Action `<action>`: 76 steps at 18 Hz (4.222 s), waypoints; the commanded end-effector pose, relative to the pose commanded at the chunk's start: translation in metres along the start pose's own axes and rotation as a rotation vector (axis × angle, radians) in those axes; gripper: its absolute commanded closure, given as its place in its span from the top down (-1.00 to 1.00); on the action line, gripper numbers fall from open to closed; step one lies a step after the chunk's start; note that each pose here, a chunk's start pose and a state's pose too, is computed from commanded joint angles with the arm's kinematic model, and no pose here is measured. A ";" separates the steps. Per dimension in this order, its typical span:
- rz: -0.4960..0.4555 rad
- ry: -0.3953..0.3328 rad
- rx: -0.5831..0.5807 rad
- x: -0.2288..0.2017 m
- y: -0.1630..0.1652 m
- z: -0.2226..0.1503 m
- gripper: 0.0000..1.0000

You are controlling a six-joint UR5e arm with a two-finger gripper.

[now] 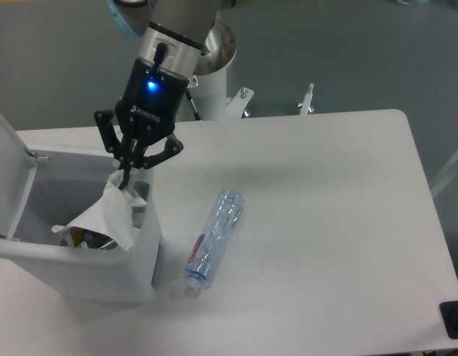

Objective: Place the trash in the trash can
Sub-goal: 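Carry the bag over the trash bin and open the gripper, then move the open gripper over the water bottle and lower it, then close the gripper on the bottle cap end and lift the bottle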

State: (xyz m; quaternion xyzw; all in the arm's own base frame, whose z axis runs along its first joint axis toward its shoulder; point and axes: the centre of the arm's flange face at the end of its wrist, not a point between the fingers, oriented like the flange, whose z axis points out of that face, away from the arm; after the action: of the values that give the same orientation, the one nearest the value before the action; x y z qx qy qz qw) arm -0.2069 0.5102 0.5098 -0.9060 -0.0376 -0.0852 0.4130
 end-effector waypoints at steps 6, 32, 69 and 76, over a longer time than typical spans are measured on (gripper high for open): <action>0.002 0.001 -0.006 -0.002 0.002 0.003 1.00; -0.150 -0.068 -0.282 -0.192 0.078 0.135 1.00; -0.014 -0.067 -0.662 -0.172 0.143 0.270 -0.81; 0.010 -0.107 -0.584 -0.182 0.098 0.247 -0.92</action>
State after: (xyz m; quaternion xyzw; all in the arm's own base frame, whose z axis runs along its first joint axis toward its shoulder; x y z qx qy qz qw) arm -0.3418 0.6323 0.2442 -0.9899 -0.0289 -0.0424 0.1324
